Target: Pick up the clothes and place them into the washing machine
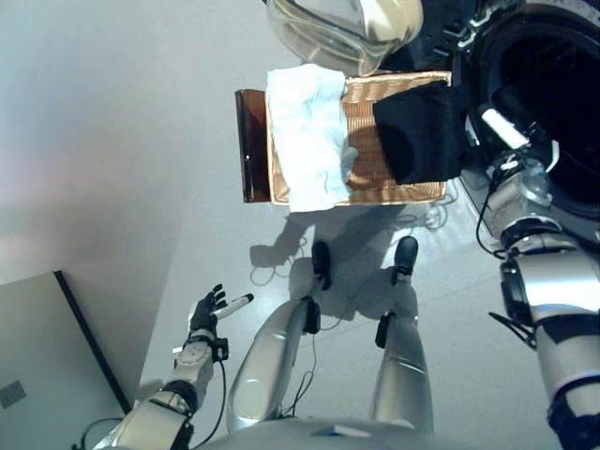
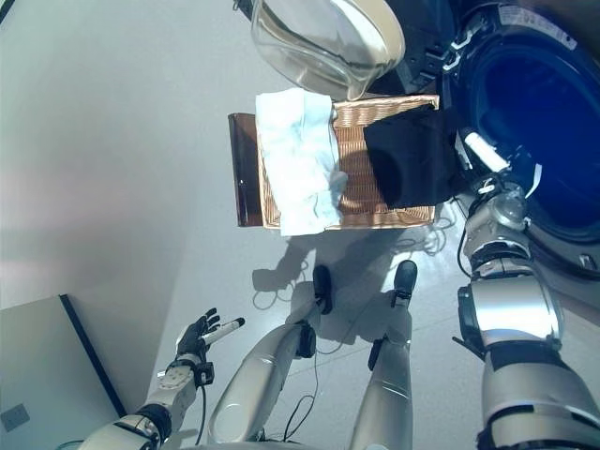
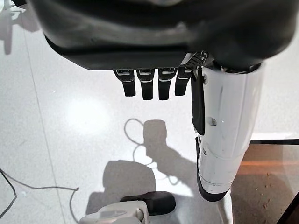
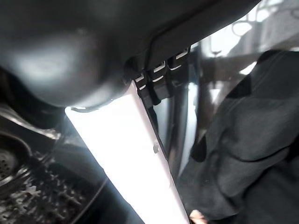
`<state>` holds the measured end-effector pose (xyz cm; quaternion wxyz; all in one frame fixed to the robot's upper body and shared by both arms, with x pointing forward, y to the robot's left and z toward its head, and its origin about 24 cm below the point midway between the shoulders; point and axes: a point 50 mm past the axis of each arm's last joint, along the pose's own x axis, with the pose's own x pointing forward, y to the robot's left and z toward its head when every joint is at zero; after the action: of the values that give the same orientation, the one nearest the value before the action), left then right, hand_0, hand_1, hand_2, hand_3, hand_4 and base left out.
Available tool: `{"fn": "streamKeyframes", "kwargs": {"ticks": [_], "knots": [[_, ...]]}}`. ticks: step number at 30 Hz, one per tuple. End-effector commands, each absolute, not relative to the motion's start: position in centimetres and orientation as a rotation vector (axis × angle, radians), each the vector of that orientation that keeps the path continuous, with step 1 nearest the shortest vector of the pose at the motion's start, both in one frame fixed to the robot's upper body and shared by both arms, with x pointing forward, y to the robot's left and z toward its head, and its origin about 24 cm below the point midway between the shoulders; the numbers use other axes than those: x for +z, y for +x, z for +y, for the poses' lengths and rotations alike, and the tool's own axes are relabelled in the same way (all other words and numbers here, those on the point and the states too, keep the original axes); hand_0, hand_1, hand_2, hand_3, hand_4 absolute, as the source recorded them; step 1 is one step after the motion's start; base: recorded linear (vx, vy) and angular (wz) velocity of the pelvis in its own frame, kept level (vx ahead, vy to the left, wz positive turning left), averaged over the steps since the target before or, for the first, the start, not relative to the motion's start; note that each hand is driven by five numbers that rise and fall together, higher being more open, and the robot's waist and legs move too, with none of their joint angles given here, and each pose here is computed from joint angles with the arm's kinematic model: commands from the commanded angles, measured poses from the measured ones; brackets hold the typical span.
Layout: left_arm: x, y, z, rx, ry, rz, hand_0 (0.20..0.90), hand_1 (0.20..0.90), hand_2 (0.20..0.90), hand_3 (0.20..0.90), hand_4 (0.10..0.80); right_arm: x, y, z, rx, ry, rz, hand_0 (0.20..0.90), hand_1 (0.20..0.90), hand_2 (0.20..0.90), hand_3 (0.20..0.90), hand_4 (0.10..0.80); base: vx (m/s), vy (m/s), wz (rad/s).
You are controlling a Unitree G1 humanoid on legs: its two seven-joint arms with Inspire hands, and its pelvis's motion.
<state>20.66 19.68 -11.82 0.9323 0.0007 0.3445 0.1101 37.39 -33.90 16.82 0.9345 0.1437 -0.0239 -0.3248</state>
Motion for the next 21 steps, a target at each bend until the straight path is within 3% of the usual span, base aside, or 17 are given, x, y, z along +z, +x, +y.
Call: {"fn": "streamKeyframes", "kwargs": {"ticks": [1, 8, 9, 11, 12, 21], "knots": [[-12.5, 18.4, 22.2, 0.292, 0.051, 0.757, 0.9, 0.9, 0.9, 0.9, 0.8, 23.5, 36.7, -36.1, -0.701, 0.293, -0.286, 0.9, 0.9, 0.9, 0.9, 0.8, 0.0, 0.0, 0.0], [-12.4, 18.5, 22.6, 0.298, 0.062, 0.754, 0.9, 0.9, 0.9, 0.9, 0.8, 24.1, 36.2, -37.0, -0.725, 0.266, -0.28, 0.9, 0.9, 0.9, 0.9, 0.8, 0.005, 0.0, 0.0], [-12.4, 18.5, 22.6, 0.302, 0.061, 0.755, 0.9, 0.9, 0.9, 0.9, 0.8, 24.2, 36.1, -37.1, -0.73, 0.257, -0.279, 0.62, 0.62, 0.62, 0.62, 0.6, 0.0, 0.0, 0.0], [-12.4, 18.4, 22.7, 0.306, 0.061, 0.757, 0.9, 0.9, 0.9, 0.9, 0.8, 24.2, 36.1, -37.2, -0.735, 0.257, -0.279, 0.247, 0.247, 0.247, 0.247, 0.333, 0.0, 0.0, 0.0], [-12.5, 18.3, 22.8, 0.309, 0.061, 0.759, 0.9, 0.9, 0.9, 0.9, 0.8, 24.2, 36.0, -37.2, -0.738, 0.262, -0.28, 0.2, 0.2, 0.2, 0.2, 0.3, 0.0, 0.0, 0.0], [-12.5, 18.3, 22.8, 0.319, 0.067, 0.762, 0.9, 0.9, 0.9, 0.9, 0.8, 23.9, 35.4, -38.0, -0.808, 0.434, -0.336, 0.2, 0.2, 0.2, 0.2, 0.3, 0.004, 0.001, 0.0]]}}
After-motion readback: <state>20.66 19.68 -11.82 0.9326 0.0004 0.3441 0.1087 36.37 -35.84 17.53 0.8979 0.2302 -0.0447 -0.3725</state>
